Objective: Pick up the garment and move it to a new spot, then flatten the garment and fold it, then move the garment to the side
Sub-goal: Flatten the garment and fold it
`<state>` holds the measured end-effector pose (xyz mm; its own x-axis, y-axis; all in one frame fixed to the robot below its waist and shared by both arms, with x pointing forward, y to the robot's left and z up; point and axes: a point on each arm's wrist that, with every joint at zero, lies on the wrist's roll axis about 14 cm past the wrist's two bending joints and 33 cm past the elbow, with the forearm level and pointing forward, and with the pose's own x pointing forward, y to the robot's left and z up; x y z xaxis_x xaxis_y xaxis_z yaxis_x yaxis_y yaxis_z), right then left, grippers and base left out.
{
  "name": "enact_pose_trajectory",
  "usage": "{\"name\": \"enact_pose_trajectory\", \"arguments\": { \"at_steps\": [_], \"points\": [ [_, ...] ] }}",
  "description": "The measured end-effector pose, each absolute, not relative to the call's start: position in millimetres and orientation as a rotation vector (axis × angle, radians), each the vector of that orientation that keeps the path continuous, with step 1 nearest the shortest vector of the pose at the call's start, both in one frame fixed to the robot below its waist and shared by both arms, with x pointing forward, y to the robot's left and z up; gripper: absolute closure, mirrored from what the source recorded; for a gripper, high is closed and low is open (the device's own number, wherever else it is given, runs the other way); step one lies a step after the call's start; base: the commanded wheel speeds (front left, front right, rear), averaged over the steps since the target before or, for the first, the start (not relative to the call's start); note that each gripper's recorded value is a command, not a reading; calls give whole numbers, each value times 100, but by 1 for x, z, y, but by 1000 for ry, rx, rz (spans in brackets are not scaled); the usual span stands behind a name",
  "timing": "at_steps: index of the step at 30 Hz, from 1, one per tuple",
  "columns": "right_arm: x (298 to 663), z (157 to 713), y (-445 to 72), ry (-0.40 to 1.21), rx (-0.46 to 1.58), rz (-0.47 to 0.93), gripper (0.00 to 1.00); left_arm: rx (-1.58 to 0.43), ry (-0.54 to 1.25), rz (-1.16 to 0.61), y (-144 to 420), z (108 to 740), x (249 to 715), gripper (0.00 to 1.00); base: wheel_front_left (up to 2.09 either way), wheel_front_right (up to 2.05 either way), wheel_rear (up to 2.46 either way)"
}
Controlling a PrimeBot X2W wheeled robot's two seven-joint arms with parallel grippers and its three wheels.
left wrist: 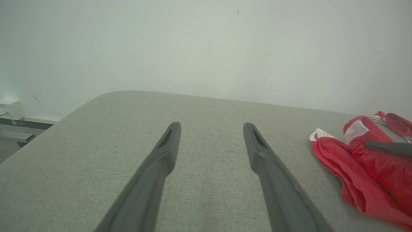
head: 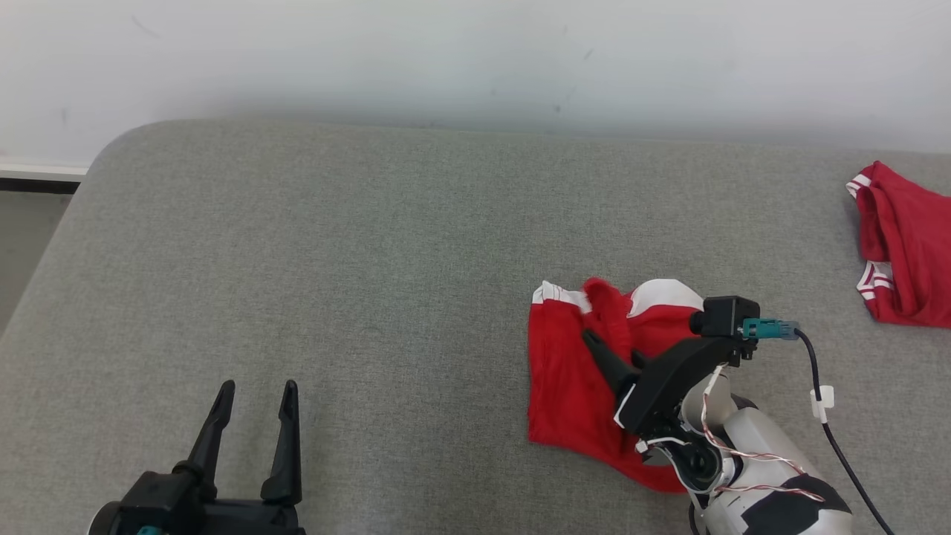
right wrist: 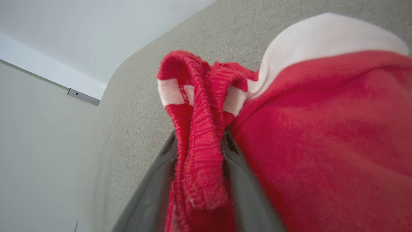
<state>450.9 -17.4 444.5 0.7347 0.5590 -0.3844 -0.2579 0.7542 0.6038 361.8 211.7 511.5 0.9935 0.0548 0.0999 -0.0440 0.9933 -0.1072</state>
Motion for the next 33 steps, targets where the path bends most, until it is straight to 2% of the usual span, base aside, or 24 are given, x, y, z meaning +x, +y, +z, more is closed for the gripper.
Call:
{"name": "enact_pose_trajectory", "arguments": {
  "at_steps": [7,16,24,33],
  "points": [
    [464,475,-36,397,471,467,0,-103,-107,38,208,512,367,0,0,0,0],
    [463,518,-109,65,316,365,0,-95,-134,12,201,521,377,0,0,0,0],
    [436,533,-156,-83,250,260,0,-83,-154,-11,195,527,387,0,0,0,0],
    [399,545,-175,-166,211,190,0,-78,-187,-16,193,538,385,0,0,0,0]
  ]
}}
